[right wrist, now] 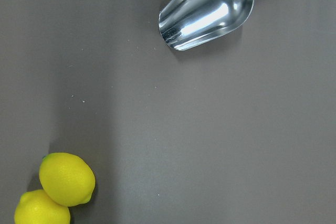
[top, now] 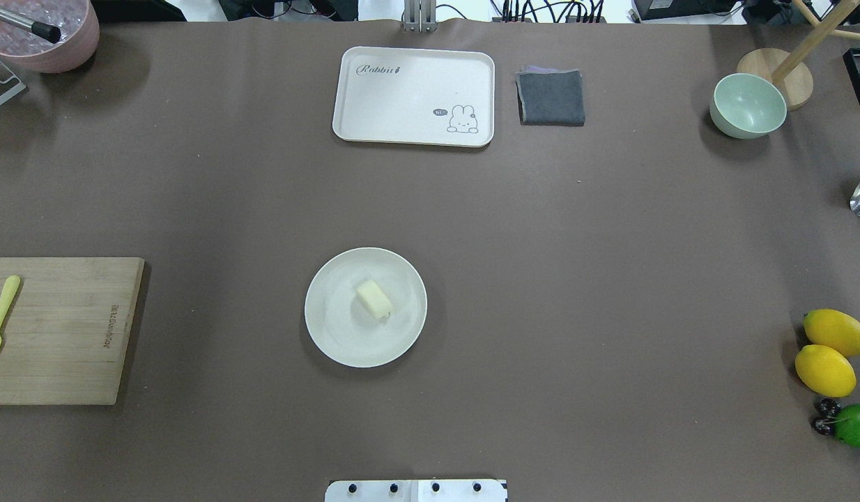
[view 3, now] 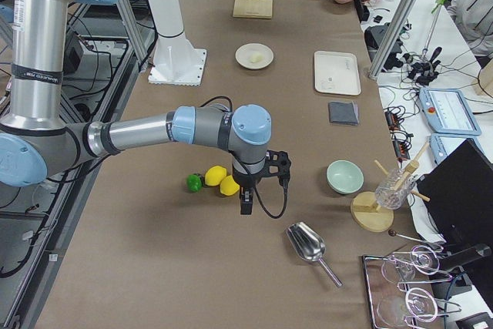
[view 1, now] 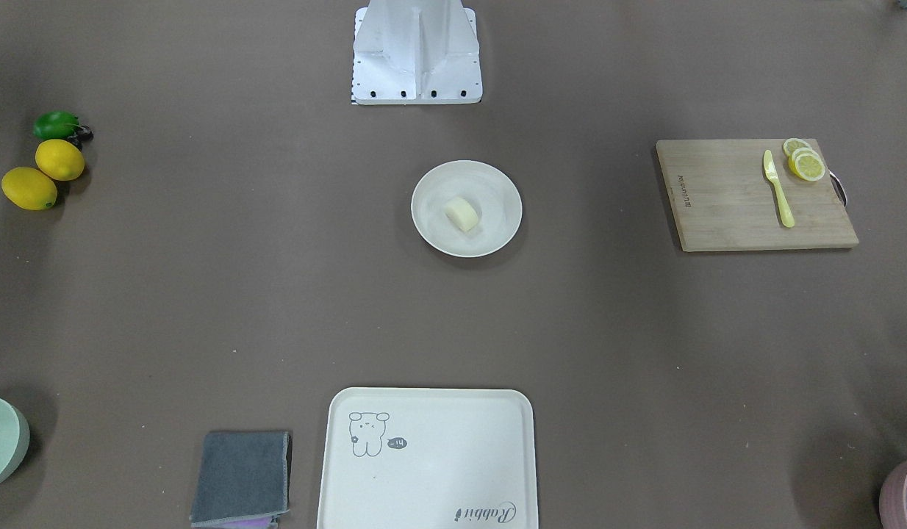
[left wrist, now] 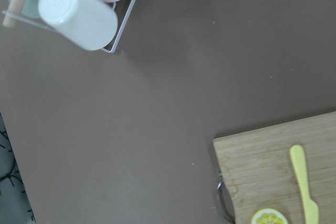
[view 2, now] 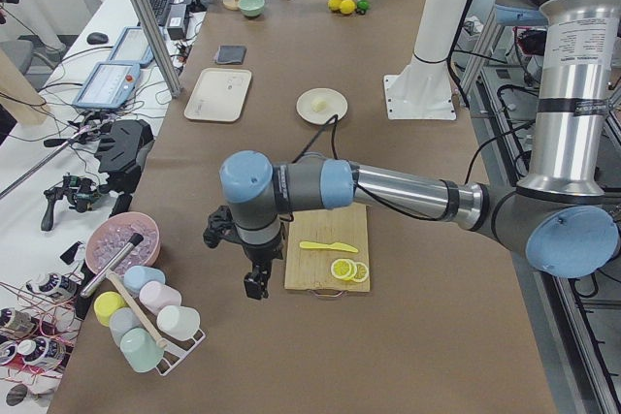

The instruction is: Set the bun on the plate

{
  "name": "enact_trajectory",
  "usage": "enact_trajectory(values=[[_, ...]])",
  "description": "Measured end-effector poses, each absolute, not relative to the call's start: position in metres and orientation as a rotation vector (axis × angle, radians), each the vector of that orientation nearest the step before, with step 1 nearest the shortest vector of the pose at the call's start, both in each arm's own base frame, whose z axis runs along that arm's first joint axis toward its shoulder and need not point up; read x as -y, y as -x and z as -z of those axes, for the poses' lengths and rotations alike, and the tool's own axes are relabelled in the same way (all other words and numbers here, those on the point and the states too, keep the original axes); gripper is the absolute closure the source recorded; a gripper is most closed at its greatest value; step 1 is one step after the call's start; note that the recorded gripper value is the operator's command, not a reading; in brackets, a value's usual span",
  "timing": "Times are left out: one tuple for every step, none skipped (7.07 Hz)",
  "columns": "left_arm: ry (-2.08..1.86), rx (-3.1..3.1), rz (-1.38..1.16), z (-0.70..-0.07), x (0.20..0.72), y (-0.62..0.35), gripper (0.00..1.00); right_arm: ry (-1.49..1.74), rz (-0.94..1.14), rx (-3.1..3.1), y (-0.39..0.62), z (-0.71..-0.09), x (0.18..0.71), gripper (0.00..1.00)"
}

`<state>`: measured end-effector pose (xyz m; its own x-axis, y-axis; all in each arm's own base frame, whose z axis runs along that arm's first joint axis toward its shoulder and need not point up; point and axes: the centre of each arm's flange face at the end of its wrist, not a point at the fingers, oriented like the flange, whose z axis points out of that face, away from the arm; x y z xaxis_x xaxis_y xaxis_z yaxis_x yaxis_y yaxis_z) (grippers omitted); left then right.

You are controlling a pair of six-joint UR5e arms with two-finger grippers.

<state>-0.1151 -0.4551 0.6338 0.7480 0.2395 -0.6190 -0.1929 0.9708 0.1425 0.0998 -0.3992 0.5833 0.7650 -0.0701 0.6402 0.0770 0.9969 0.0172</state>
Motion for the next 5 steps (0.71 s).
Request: enact_trajectory(values=[[-0.075, -0.738, -0.219, -0.652, 0.433, 0.113, 0.02, 0.011, 0.080, 0.696, -0.100, -0.584, 0.399, 0.00], [-0.078, -0.773, -0.183, -0.655, 0.427, 0.114, 0.02, 0.011, 0.080, 0.697, -0.100, -0.583, 0.399, 0.00], [-0.079, -0.787, -0.134, -0.648, 0.432, 0.115, 0.02, 0.009, 0.080, 0.698, -0.101, -0.583, 0.399, 0.00], [-0.104, -0.789, -0.106, -0.638, 0.440, 0.117, 0.02, 0.008, 0.081, 0.698, -0.100, -0.583, 0.399, 0.00], [-0.159, -0.781, -0.113, -0.630, 0.446, 0.118, 0.02, 0.007, 0.081, 0.698, -0.100, -0.583, 0.399, 0.00]])
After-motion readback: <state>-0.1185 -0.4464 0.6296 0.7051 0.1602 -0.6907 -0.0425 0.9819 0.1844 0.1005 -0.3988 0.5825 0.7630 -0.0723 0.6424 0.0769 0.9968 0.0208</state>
